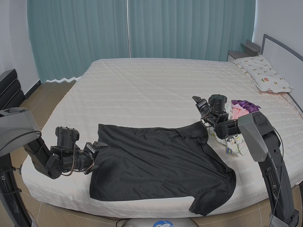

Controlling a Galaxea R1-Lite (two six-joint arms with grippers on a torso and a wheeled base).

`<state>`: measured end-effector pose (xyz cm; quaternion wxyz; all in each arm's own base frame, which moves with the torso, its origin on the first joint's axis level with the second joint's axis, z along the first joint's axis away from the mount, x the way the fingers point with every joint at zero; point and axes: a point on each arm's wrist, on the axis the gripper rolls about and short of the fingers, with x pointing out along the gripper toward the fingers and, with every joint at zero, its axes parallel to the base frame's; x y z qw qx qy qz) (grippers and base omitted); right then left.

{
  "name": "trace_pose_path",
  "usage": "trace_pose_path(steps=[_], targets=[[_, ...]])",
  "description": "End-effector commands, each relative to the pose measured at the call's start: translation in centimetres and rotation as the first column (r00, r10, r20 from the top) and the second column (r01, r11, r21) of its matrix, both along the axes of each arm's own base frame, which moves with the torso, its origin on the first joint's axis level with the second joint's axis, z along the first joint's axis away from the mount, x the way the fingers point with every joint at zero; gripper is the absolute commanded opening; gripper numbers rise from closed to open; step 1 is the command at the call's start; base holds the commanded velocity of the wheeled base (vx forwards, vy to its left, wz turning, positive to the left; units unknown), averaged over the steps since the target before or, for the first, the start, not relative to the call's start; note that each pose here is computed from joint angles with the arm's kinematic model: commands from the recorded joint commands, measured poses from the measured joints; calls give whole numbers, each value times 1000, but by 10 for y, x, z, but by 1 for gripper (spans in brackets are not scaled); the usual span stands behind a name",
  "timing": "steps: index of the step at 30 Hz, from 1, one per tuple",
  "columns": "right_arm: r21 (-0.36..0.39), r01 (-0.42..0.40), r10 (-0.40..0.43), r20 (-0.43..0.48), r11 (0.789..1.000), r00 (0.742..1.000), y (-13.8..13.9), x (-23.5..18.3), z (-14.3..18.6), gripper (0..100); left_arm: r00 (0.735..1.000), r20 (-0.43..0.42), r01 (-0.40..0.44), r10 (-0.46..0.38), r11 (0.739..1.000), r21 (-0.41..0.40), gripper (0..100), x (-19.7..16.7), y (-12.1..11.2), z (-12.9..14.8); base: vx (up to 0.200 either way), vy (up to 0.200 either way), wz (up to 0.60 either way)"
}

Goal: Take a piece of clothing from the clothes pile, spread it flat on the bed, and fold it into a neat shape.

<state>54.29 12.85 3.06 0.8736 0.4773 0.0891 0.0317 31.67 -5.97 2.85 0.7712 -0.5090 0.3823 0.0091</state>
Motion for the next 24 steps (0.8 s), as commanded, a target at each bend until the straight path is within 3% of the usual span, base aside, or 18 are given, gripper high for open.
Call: trace_pose_path(steps=[1, 4, 8, 10, 17, 19, 20, 21, 24], targets=[[-23, 11, -11, 12, 1000, 1000, -6, 2, 2, 100, 1000, -5, 0, 0, 1000, 1, 100, 0, 0, -2, 0, 0, 0], [-57, 9, -12, -58, 998, 998, -10, -7, -10, 100, 1000, -4, -1, 1, 1000, 3, 100, 0, 0, -2, 0, 0, 0], [-176, -50, 19, -171, 983, 985, -17, -33, -26, 100, 1000, -4, -1, 1, 1000, 3, 100, 0, 0, -2, 0, 0, 0], [-269, -92, 38, -200, 959, 979, -23, -47, -35, 100, 1000, -5, 0, 0, 1000, 5, 100, 0, 0, -2, 0, 0, 0], [-413, -178, 94, -215, 893, 972, -49, -80, -43, 100, 1000, -5, 7, -7, 1000, 7, 100, 0, -1, -3, 0, 0, 0], [-441, -216, 121, -234, 871, 965, -53, -88, -46, 100, 1000, -8, 8, -8, 1000, 8, 100, 0, -2, -4, 0, 0, 0], [-441, -216, 121, -234, 871, 965, -53, -88, -46, 100, 1000, -8, 8, -8, 1000, 8, 100, 0, -2, -4, 0, 0, 0], [-469, -248, 140, -254, 848, 957, -54, -94, -52, 100, 1000, -9, 11, -11, 1000, 9, 100, 0, -2, -4, 0, 0, 0], [-475, -265, 148, -270, 839, 951, -51, -96, -56, 100, 1000, -9, 9, -9, 1000, 9, 100, 0, -2, -4, 0, 0, 0]])
